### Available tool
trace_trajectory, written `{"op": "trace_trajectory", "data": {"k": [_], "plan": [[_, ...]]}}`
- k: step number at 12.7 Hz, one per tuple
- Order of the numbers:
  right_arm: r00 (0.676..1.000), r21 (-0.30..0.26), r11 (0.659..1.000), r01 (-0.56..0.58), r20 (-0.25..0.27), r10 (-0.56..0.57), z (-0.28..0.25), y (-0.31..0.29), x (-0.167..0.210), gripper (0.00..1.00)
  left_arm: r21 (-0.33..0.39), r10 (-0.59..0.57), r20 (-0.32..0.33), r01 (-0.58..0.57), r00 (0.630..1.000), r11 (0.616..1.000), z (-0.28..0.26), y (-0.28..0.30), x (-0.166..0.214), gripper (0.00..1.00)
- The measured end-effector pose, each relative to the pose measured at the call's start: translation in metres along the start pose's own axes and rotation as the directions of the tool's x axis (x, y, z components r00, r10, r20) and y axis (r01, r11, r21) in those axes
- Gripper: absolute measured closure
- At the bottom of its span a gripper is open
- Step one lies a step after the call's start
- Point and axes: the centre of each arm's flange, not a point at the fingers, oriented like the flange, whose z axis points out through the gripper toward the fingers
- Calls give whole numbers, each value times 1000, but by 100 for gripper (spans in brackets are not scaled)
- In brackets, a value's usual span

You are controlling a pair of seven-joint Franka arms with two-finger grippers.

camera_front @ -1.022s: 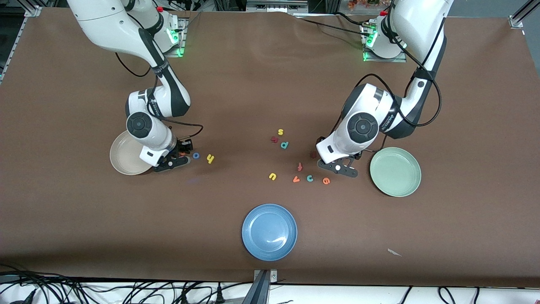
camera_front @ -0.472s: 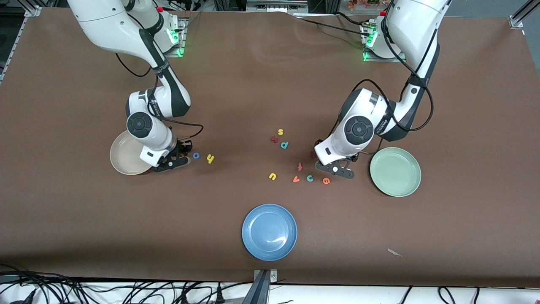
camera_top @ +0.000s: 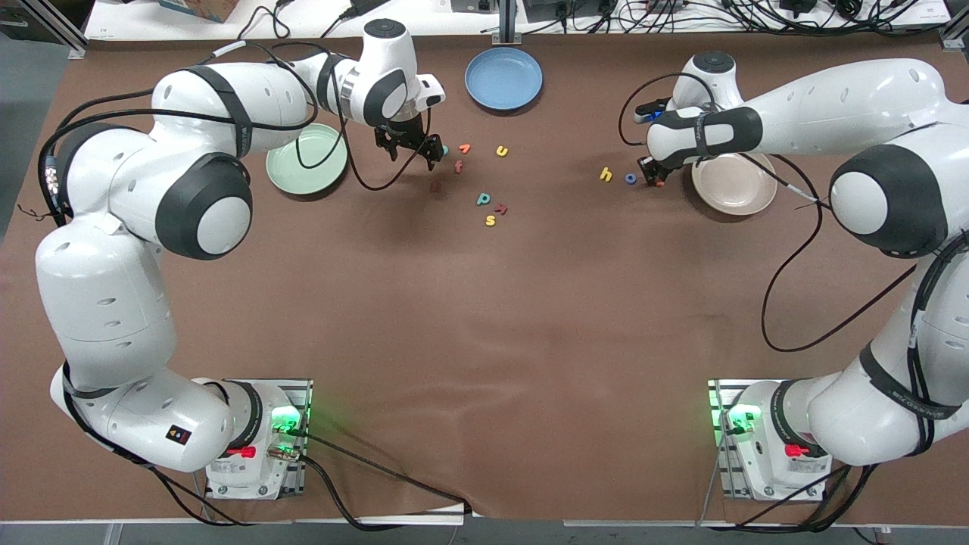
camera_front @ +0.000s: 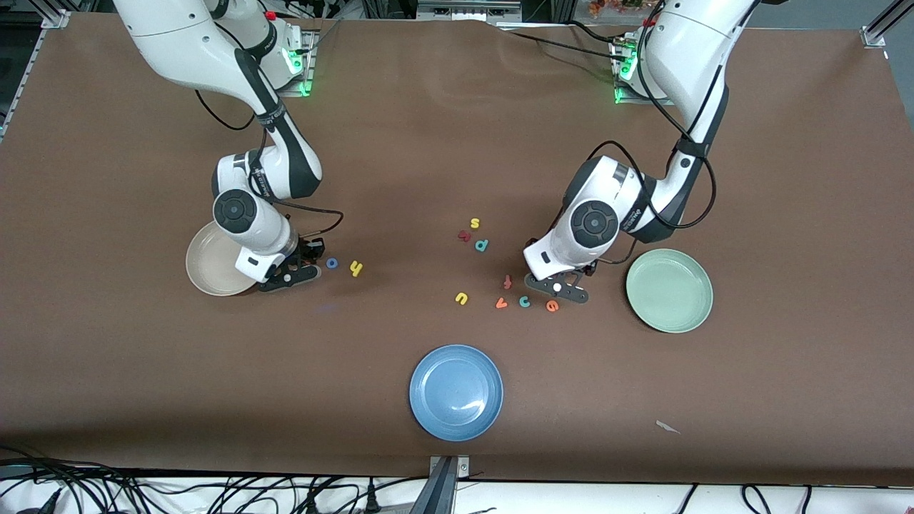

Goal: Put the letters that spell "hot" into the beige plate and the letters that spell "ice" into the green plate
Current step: 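Drop the orange letter on the white plate while the left gripper grasps pink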

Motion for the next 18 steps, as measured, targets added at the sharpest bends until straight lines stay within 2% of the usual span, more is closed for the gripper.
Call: {"op": "trace_trajectory", "data": {"k": [5, 6, 8, 11, 12, 15, 16, 18], "plan": [[1000, -4, 1000, -16, 0, 16, -15, 10, 8, 70, -5, 6, -30, -6, 1000, 1000, 28, 23, 2, 10], [999, -6, 1000, -26, 25, 26, -28, 17, 13, 70, -4, -8, -27, 8, 1000, 1000, 34, 27, 1, 11], [996, -12, 999, -49, 77, 50, -67, 40, 25, 70, -1, -23, -12, 23, 1000, 1000, 45, 32, -4, 18], [987, -28, 997, -71, 141, 75, -112, 97, 26, 70, -1, -24, -17, 24, 1000, 1000, 50, 34, -6, 51], [984, -36, 997, -75, 157, 80, -114, 123, 20, 70, -2, -27, -20, 27, 999, 1000, 51, 34, -6, 52], [970, -32, 995, -98, 223, 103, -87, 191, -5, 70, -3, -43, -22, 43, 999, 999, 51, 33, -6, 84], [963, -26, 994, -102, 250, 105, -71, 204, -12, 70, -3, -48, -24, 48, 999, 999, 51, 33, -6, 91], [949, -23, 994, -108, 296, 110, -42, 214, -21, 70, -5, -57, -28, 57, 998, 998, 50, 34, -5, 90]]}}
